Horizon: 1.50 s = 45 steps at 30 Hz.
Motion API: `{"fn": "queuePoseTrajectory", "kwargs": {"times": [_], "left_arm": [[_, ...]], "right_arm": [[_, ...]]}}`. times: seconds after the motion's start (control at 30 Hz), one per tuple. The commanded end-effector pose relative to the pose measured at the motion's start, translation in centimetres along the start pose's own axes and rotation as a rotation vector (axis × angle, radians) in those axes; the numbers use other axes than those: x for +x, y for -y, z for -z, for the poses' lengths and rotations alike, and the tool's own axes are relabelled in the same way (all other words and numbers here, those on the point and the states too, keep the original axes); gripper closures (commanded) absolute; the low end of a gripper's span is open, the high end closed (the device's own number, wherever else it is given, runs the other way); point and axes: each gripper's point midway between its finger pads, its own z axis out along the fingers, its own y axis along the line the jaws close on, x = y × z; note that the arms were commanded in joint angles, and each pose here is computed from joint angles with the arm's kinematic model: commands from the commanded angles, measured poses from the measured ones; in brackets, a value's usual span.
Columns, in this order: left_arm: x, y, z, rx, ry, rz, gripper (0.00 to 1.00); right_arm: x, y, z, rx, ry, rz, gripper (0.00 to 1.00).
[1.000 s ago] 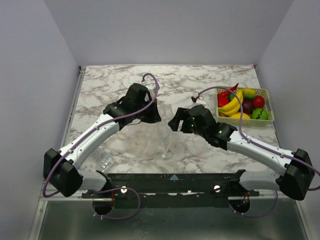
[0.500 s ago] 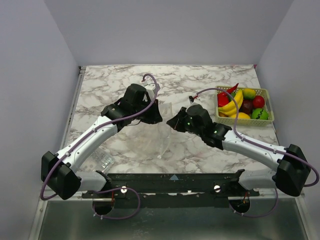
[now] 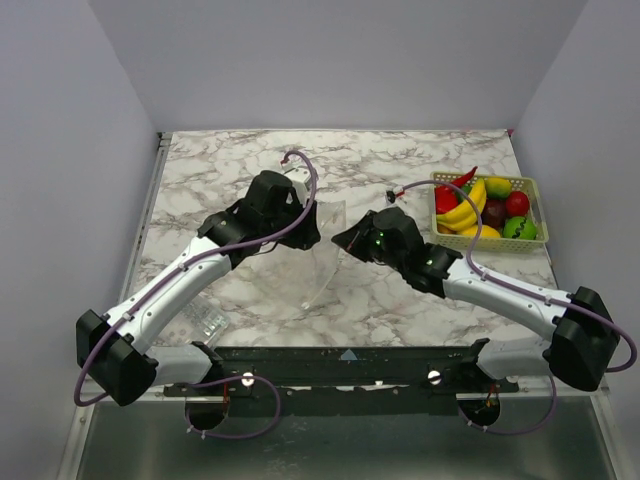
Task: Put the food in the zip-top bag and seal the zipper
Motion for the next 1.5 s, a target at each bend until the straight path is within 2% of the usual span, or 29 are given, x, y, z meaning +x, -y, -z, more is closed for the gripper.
{"fn": "queuePoseTrajectory", "kwargs": {"times": [0.0,0.1,0.2,0.3,0.37,0.43,0.53,0.6,0.77,0.9,1.03,1.27,1.33,1.4,1.47], "left_arm": [[-0.5,-0.4,0.2,-0.043,0.006,-0.056,0.63],[-0.2,-0.3,-0.1,-0.047,-0.008,-0.086,0.79],[0.5,-1.1,-0.2,-0.107,-0.049,-0.103,1.0],[1.1,-1.5,0.1,-0.15,-0.105,-0.089,1.0],[1.4,-1.8,0.3,-0.171,-0.144,-0.091,1.0],[0.9,-2.6,0.3,-0.22,-0.124,-0.099,1.0],[0.5,-2.9,-0.4,-0.234,-0.098,-0.103,1.0],[0.6,-2.9,-1.0,-0.231,-0.102,-0.097,1.0],[1.7,-2.8,-2.1,-0.207,-0.17,-0.066,1.0],[2.2,-3.1,-2.3,-0.183,-0.178,-0.052,1.0],[2.6,-2.0,-2.7,-0.109,-0.198,-0.029,1.0],[2.7,-1.0,-2.1,-0.053,-0.191,-0.019,1.0],[2.6,-0.8,-1.9,-0.046,-0.185,-0.021,1.0],[2.6,-0.4,-1.7,-0.025,-0.182,-0.018,1.0],[2.5,0.1,-1.6,0.003,-0.178,-0.014,1.0]], "right_arm": [[-1.2,-1.2,-0.1,-0.009,0.037,-0.023,0.99],[-0.7,-1.3,0.0,-0.031,0.019,-0.007,0.99],[-0.5,-0.8,0.0,-0.028,0.009,0.068,0.99],[-0.7,0.6,0.3,0.026,0.009,0.189,0.96],[-1.4,2.2,0.5,0.108,0.031,0.263,0.85],[-2.0,3.7,0.7,0.188,0.036,0.34,0.69],[-2.5,3.2,1.0,0.205,0.008,0.443,0.5],[-3.5,3.6,1.8,0.264,0.026,0.454,0.38],[-7.9,6.3,4.2,0.468,0.155,0.496,0.19],[-12.6,8.4,5.6,0.524,0.234,0.45,0.18],[-18.4,12.9,6.4,0.589,0.296,0.326,0.18],[-27.2,19.8,8.7,0.762,0.495,0.084,0.18],[-29.1,21.7,9.4,0.814,0.55,0.023,0.13],[-30.7,23.1,9.6,0.849,0.601,-0.027,0.05],[-32.4,25.3,10.0,0.869,0.63,-0.076,0.03]]}}
